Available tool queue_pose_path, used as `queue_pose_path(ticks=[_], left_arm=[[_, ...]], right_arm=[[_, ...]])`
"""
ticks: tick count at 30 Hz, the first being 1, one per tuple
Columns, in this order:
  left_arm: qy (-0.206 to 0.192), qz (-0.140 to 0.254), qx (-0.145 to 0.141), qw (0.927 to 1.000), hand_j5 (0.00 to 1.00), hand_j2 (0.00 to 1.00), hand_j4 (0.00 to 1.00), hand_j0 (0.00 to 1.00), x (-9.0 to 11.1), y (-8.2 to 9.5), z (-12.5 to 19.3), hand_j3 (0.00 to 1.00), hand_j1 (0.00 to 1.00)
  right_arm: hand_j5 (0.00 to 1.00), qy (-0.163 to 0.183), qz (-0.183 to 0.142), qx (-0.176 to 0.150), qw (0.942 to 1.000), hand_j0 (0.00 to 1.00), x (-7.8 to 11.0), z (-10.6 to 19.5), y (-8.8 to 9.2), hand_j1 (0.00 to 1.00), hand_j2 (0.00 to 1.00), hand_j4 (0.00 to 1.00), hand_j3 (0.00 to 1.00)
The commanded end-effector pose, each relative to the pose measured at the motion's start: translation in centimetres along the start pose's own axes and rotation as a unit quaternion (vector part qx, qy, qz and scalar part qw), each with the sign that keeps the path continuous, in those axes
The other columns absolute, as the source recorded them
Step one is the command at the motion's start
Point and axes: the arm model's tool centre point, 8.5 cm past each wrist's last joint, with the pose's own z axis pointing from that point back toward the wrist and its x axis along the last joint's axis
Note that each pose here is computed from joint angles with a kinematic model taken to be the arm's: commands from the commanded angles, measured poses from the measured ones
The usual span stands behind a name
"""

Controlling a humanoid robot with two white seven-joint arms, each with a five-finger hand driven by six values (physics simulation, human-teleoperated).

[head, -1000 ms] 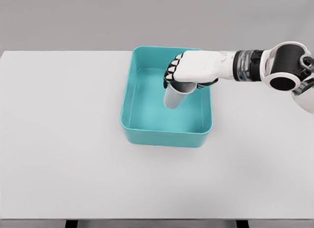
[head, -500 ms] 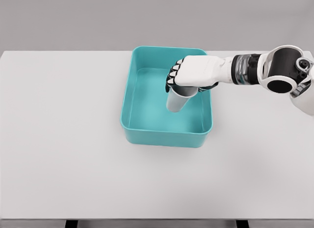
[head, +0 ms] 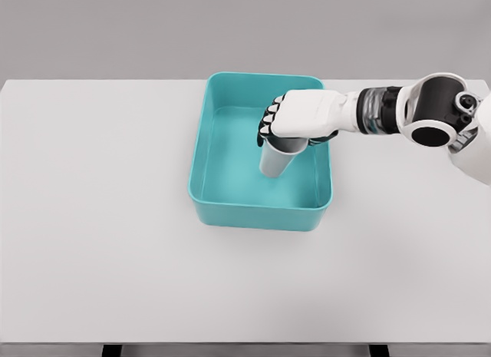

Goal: Put the paper cup into the basket with your right arm

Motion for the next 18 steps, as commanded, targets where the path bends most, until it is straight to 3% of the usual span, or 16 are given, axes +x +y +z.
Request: queue_pose_path(ticks=[1, 18], left_arm=[[0.0, 0.0, 0.0, 1.0, 1.0, 1.0, 1.0, 1.0, -0.02, 0.01, 0.0, 1.0, 1.0], [0.0, 0.0, 0.0, 1.0, 1.0, 1.0, 1.0, 1.0, -0.02, 0.01, 0.0, 1.0, 1.0]], right_arm=[[0.75, 0.001, -0.001, -0.001, 1.0, 0.75, -0.03, 0.01, -0.01, 0.75, 0.75, 0.75, 0.75], [0.76, -0.002, -0.005, 0.01, 0.9999, 0.76, 0.03, -0.43, 0.68, 0.76, 0.76, 0.76, 0.76]])
